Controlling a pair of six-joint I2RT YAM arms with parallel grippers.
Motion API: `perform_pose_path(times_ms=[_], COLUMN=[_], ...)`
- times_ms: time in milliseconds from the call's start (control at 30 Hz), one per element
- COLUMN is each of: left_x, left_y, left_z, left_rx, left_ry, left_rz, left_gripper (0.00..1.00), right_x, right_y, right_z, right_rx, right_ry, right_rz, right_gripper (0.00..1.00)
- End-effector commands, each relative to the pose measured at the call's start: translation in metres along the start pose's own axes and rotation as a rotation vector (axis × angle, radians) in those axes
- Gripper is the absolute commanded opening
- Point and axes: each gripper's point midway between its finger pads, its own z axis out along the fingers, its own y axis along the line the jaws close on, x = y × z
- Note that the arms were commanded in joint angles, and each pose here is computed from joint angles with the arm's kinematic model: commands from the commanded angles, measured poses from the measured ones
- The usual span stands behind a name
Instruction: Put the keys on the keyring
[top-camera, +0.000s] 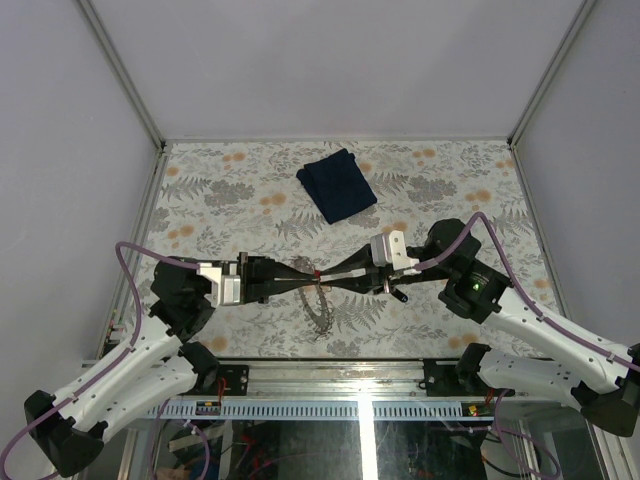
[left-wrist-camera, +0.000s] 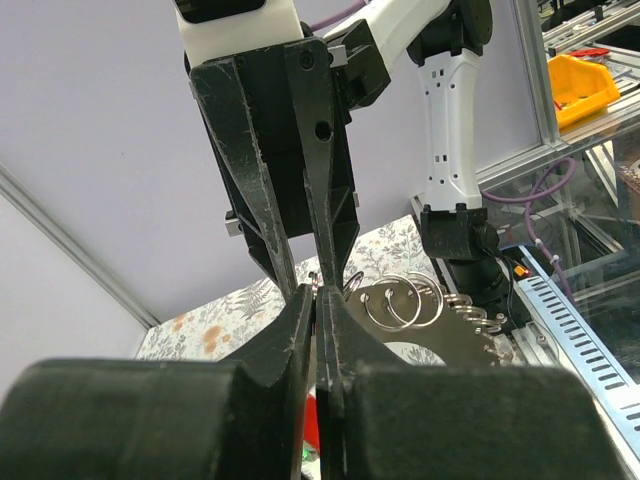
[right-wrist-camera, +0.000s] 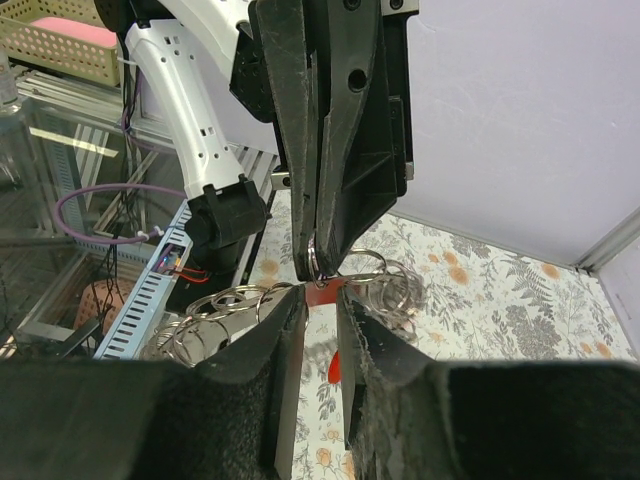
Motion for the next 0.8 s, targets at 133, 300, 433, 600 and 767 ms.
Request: perform_pose_path(times_ms=[133,300,433,600,767], left_x=[-0.0159,-0.0139,-0.0120,-0.0109,-0.0087], left_y=[0.0117,0.0121,0.0115,0.0110,0.0103], left_z=[0.0018,0.0024,0.0029,0.0033,0.0041], left_rx=[-0.047,-0.045,-0.039,-0.035,-0.026], left_ry=[-0.035,-0.027,-0.021,-0.014,-0.003], left_rz=[0.063,0.052,0.041,0.032,0.021], left_gripper=[0.00,0.00,0.00,0.00,0.00], right_x=[-0.0281,-0.0317,-0.0336,-0.0352,-0.0342], right_y=[-0.0023,-0.0028,-0.0035,-0.0042,-0.0038], right_z=[0.0050,0.0051,0.0051,0.0060,0.0072], right_rx=[-0.008,-0.004,0.001,0.001,-0.004], right_ry=[-0.069,-0.080,-0.088,-0.094,-0.092], right_rz=[-0.063,-0.066,-0.064,-0.061,-0.053], right_gripper=[0.25,0.25,0.22,0.20,0.17])
